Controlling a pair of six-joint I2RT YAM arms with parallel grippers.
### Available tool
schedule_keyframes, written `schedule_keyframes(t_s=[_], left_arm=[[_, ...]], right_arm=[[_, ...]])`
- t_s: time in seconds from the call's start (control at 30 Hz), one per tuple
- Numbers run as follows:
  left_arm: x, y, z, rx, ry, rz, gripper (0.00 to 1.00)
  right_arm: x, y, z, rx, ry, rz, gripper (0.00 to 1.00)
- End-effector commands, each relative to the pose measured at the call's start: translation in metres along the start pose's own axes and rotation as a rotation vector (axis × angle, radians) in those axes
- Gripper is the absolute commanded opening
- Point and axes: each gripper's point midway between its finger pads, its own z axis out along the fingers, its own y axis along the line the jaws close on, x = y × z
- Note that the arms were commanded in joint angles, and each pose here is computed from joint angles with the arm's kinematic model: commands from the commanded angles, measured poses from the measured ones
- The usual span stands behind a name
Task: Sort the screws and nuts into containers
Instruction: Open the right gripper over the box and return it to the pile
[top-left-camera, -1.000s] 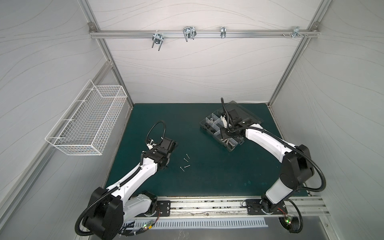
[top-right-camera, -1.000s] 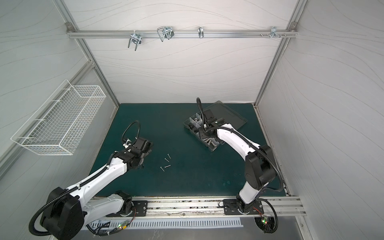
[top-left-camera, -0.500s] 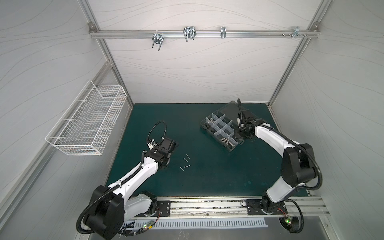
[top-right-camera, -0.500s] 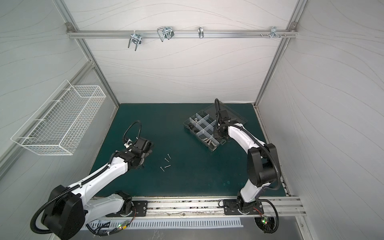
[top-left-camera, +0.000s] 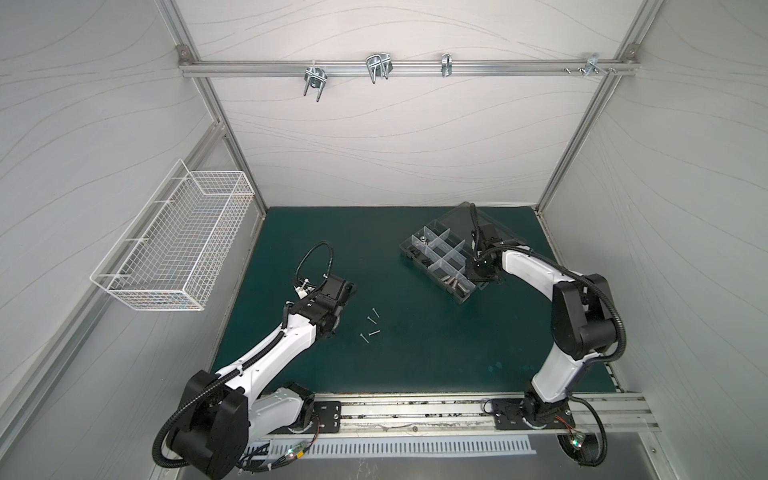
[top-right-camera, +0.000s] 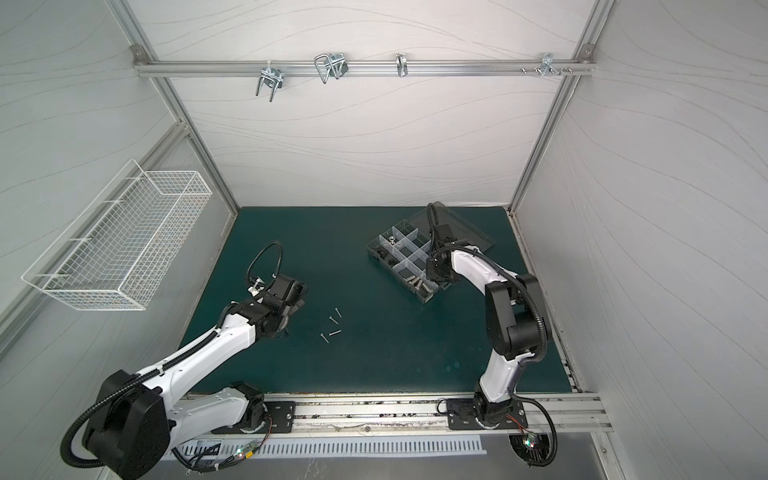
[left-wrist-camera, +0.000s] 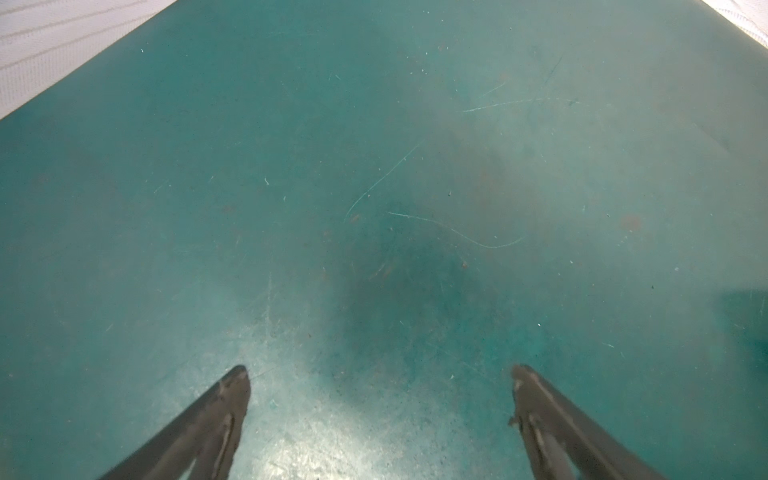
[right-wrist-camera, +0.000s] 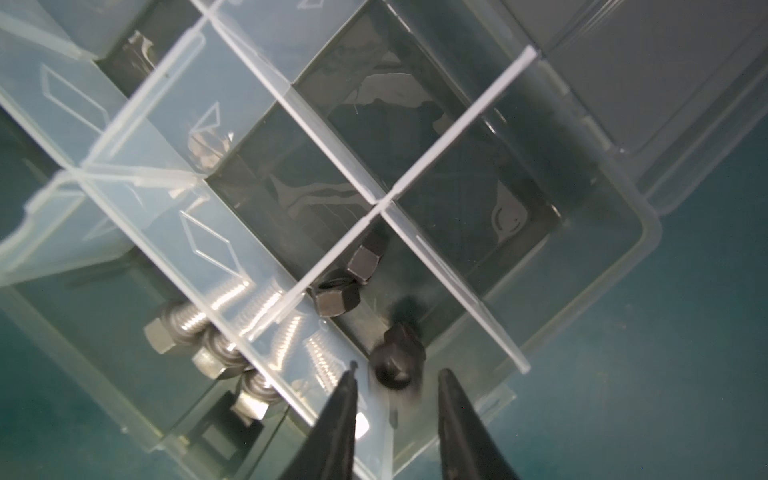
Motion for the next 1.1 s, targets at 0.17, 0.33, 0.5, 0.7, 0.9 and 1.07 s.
schedule_keyframes(t_s=[0.17,0.33,0.5,0.7,0.9,1.07], left_arm=[[-0.010,-0.006,-0.003,0.016,-0.025,-0.018,0.99],[-0.011,-0.007,-0.004,0.019,-0.025,-0.025,0.99],[-0.010,-0.006,-0.003,0.017,-0.023,-0.028,0.99],[-0.011,-0.003,-0.004,0.010,-0.028,-0.040,0.99],[-0.011,0.002,-0.005,-0.005,-0.036,-0.066,0.99],[-0.009,0.011,-0.005,-0.023,-0.042,-0.083,0.99]], right_arm=[[-0.004,-0.005,-0.011,0.008,-0.022,0.005,0.50],[-0.010,0.001,-0.039,-0.011,-0.082,-0.009,0.50],[-0.012,0.025,-0.066,-0.043,-0.145,-0.071,0.48],[0.008,0.092,-0.081,-0.144,-0.157,-0.225,0.44],[0.049,0.182,-0.072,-0.256,-0.105,-0.427,0.40],[0.078,0.238,-0.054,-0.284,-0.045,-0.567,0.35]])
